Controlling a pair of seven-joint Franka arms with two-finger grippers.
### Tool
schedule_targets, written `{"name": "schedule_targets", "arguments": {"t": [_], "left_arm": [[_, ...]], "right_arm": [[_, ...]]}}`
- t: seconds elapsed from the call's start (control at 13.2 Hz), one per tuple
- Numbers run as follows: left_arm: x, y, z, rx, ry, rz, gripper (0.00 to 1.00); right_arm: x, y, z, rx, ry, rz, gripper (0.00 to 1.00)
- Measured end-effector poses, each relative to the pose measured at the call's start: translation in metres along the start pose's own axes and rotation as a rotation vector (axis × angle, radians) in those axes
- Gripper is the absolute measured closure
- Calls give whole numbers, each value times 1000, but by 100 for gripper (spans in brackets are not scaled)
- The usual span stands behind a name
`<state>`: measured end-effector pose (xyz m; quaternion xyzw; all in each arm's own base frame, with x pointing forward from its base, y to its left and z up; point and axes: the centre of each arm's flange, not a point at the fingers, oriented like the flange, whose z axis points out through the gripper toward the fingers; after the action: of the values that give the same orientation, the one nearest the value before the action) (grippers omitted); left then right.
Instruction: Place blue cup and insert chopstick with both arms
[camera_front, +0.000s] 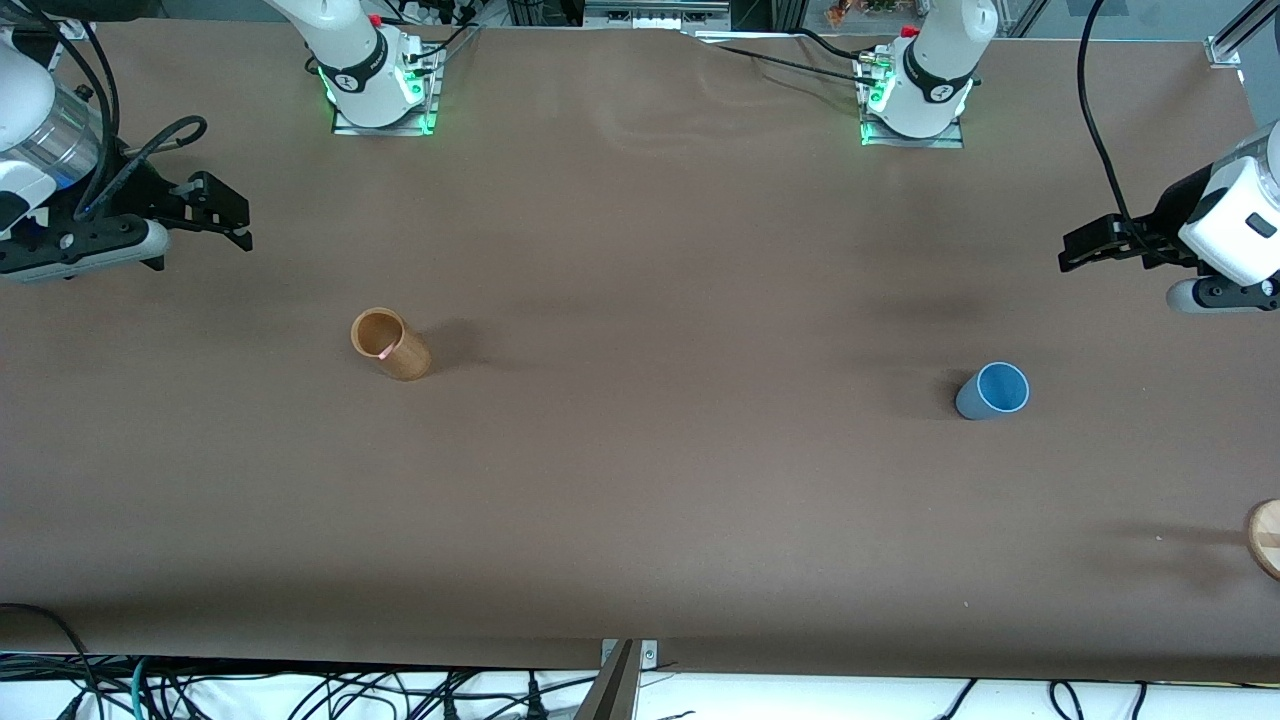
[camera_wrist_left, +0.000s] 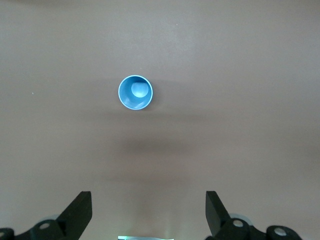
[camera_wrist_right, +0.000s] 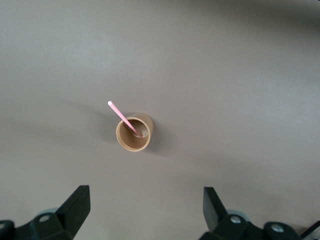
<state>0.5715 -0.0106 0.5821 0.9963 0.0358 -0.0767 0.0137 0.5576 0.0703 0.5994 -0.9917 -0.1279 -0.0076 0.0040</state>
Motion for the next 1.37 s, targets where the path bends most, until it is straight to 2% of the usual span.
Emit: {"name": "schedule_targets", "arguments": {"t": [0.23,1.37], "left_arm": [[0,0,0,0,0,0,0],[0,0,1,-1,-1,0,0]], "right_arm": [[0,-2,0,20,3,2,0],[2,-3,3,35,0,3,0]]}}
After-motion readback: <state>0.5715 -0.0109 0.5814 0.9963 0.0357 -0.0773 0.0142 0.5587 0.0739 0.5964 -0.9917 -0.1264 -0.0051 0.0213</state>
